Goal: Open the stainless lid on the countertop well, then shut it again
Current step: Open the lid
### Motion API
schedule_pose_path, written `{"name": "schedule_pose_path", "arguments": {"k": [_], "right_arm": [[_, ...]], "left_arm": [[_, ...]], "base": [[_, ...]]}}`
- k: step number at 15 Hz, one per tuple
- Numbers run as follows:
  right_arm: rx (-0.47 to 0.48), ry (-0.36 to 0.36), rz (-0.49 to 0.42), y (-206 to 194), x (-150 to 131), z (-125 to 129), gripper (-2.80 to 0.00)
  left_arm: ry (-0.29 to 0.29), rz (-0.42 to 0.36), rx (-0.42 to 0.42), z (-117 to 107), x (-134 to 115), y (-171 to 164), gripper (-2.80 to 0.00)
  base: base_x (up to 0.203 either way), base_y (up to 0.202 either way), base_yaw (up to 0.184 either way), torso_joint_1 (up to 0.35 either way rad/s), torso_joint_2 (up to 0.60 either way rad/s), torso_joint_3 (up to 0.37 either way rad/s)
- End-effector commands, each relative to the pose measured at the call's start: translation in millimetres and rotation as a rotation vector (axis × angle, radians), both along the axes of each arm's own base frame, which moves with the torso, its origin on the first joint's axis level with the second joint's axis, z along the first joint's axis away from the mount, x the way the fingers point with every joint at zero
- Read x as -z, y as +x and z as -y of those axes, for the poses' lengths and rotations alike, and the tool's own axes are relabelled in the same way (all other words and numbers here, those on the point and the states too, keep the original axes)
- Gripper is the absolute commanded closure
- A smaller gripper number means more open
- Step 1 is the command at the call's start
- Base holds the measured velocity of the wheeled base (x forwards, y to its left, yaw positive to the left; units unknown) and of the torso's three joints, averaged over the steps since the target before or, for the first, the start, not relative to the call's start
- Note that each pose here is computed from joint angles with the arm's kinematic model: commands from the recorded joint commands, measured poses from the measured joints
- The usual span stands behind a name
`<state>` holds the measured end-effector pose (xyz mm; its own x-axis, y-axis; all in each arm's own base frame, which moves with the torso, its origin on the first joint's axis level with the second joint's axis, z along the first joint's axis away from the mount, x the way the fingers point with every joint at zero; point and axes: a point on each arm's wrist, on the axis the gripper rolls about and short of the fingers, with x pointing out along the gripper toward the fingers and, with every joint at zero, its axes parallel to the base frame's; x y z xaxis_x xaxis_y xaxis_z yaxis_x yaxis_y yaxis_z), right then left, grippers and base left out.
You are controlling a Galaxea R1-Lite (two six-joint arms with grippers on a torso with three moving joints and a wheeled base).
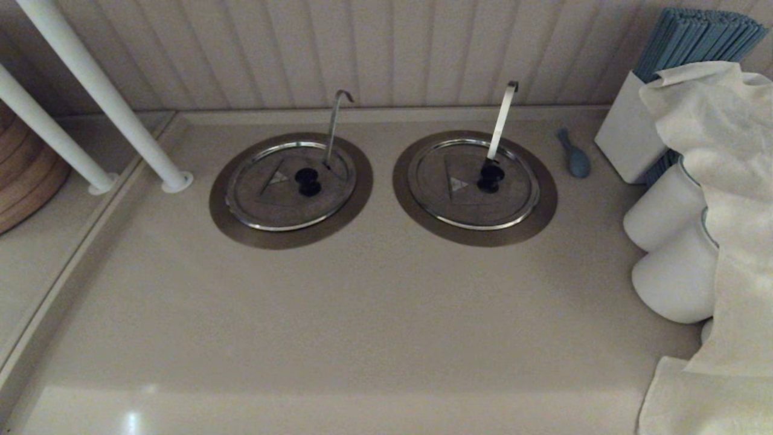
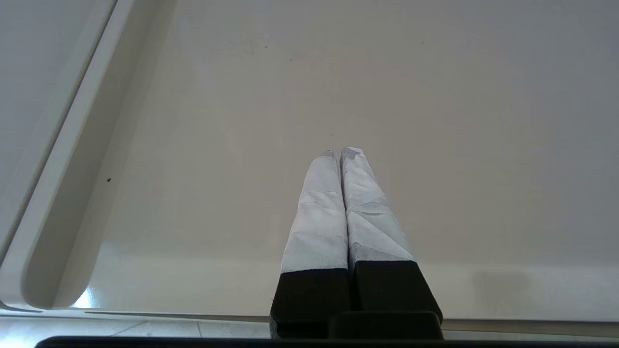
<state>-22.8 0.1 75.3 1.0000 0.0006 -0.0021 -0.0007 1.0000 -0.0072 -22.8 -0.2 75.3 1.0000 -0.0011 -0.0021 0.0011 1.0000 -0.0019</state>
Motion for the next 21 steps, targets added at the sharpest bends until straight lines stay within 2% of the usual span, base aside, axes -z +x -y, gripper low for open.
{"name": "schedule_pose_path", "arguments": {"k": [1,3,5,7,9,10,11,12,14,17,19,21], "right_arm": [[0.001,0.000,-0.001,0.1,0.0,0.0,0.00],[0.001,0.000,0.001,0.0,0.0,0.0,0.00],[0.001,0.000,-0.001,0.1,0.0,0.0,0.00],[0.001,0.000,0.000,0.0,0.0,0.0,0.00],[0.001,0.000,-0.001,0.1,0.0,0.0,0.00],[0.001,0.000,-0.001,0.1,0.0,0.0,0.00],[0.001,0.000,-0.001,0.1,0.0,0.0,0.00],[0.001,0.000,-0.001,0.1,0.0,0.0,0.00],[0.001,0.000,-0.001,0.1,0.0,0.0,0.00],[0.001,0.000,-0.001,0.1,0.0,0.0,0.00],[0.001,0.000,-0.001,0.1,0.0,0.0,0.00],[0.001,0.000,0.000,0.0,0.0,0.0,0.00]], "left_arm": [[-0.001,0.002,0.000,0.0,-0.4,-0.1,0.00],[0.015,0.003,0.002,0.1,-0.3,0.0,0.00],[0.080,0.019,0.005,0.1,-2.4,-0.3,0.00],[0.098,0.112,0.011,0.4,-25.5,-7.1,0.00],[0.104,0.247,0.032,1.1,-80.1,-27.3,0.00],[0.107,0.288,0.040,1.5,-111.2,-36.8,0.00],[0.108,0.289,0.047,1.8,-141.9,-38.1,0.00],[0.108,0.240,0.056,1.9,-167.6,-25.2,0.00],[0.110,0.166,0.098,2.4,-219.0,15.1,0.00],[0.083,0.087,0.176,5.1,-287.8,123.5,0.00],[0.025,0.035,0.193,15.5,-308.1,210.8,0.00],[-0.020,-0.027,0.216,43.0,-300.5,280.2,0.00]], "base": [[0.000,0.000,0.000,0.000,0.00,0.000],[0.000,0.000,0.000,0.000,0.00,0.000],[0.000,0.000,0.000,0.000,0.00,0.000],[0.000,0.000,0.000,0.000,0.00,0.000],[0.000,0.000,0.000,0.000,0.00,0.000],[0.000,0.000,0.000,0.000,0.00,0.000],[0.000,0.000,0.000,0.000,0.00,0.000],[0.000,0.000,0.000,0.000,0.00,0.000],[0.000,0.000,0.000,0.000,0.00,0.000],[0.000,0.000,0.000,0.000,0.00,0.000],[0.000,0.000,0.000,0.000,0.00,0.000],[0.000,0.000,0.000,0.000,0.00,0.000]]}}
